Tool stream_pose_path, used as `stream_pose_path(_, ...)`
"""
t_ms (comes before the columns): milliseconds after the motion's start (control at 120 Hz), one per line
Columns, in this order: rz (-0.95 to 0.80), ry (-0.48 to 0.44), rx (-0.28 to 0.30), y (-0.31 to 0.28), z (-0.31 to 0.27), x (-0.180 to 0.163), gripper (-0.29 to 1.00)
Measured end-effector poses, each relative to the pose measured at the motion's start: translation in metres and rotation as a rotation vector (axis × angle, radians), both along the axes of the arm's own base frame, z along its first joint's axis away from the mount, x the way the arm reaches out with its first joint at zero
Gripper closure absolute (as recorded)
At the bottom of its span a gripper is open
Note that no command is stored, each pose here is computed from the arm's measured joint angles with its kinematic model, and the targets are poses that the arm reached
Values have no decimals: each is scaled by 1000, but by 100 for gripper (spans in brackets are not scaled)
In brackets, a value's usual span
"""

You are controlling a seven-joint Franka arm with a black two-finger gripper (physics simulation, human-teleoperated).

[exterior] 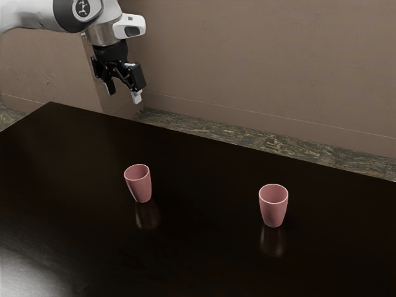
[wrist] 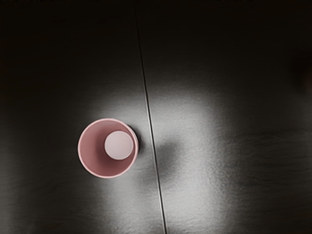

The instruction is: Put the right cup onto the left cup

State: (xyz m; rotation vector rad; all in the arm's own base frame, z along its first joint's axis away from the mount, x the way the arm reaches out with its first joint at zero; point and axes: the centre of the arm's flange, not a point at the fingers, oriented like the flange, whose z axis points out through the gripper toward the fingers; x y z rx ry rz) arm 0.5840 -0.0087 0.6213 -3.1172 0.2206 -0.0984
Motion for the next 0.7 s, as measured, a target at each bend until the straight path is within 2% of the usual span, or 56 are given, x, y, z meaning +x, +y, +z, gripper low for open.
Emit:
stream_pose_path(325, -12, 4, -7, -8, -6, 5, 0)
stream_pose_path(700, -84, 50, -62, -165, -85, 57, 0)
